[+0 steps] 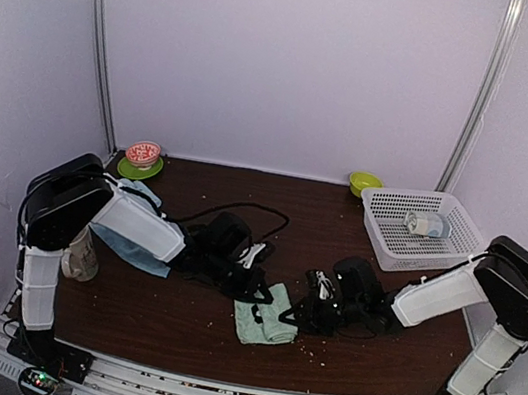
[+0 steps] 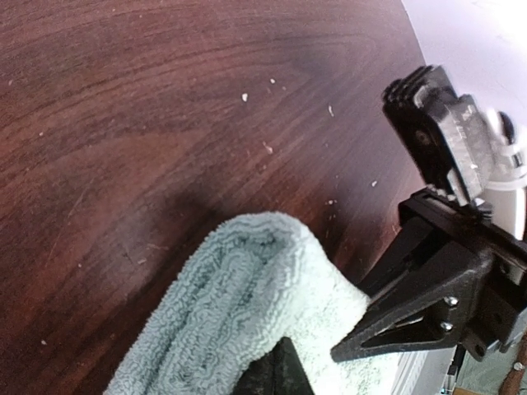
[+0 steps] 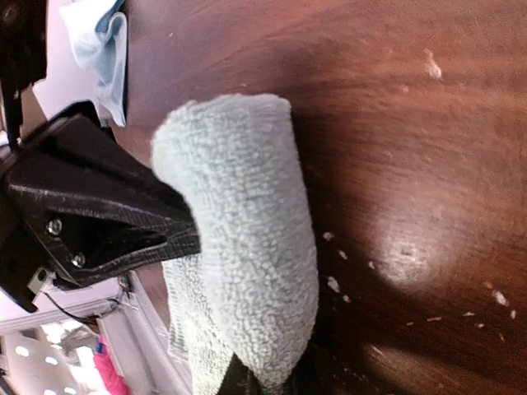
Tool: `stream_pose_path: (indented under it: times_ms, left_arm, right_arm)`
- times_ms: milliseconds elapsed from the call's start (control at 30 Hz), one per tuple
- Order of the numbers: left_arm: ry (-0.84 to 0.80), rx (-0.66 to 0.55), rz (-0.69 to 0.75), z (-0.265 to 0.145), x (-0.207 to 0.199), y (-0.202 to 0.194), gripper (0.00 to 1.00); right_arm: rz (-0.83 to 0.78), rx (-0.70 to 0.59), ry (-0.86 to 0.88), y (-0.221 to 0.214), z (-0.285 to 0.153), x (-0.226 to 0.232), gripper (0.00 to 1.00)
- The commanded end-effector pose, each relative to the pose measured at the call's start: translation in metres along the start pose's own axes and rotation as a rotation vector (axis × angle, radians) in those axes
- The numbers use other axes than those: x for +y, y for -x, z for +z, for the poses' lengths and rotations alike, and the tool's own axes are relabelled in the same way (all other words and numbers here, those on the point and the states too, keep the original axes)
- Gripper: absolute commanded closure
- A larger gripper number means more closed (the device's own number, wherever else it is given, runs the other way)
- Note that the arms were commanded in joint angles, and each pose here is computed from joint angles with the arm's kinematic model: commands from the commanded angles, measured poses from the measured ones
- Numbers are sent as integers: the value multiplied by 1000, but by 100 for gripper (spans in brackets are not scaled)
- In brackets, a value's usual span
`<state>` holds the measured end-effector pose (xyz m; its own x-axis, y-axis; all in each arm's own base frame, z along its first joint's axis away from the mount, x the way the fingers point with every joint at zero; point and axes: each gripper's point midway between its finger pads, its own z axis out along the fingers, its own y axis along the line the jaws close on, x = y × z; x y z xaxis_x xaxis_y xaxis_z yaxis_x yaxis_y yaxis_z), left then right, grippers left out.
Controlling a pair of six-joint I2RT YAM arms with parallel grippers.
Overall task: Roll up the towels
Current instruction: Roll the towel at the center of the board.
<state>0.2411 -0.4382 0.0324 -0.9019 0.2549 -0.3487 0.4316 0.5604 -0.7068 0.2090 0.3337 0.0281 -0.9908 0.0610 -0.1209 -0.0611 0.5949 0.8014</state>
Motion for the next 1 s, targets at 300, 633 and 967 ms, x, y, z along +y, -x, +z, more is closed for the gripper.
stream_pose_path:
  times_ms: [300,633,967]
  left_arm:
    - [119,27,-26,-30,12,-21,94]
    - [101,-20,-11,-43,1,-16,96]
    - [15,-82,18,-44,-31,16,97]
  right_arm:
    - [-440,22,-770,34,-65,-32,100]
    - [-591,-28,-973,35,-50,-13,100]
    - [-600,-100,-991,35,-41,-3,100]
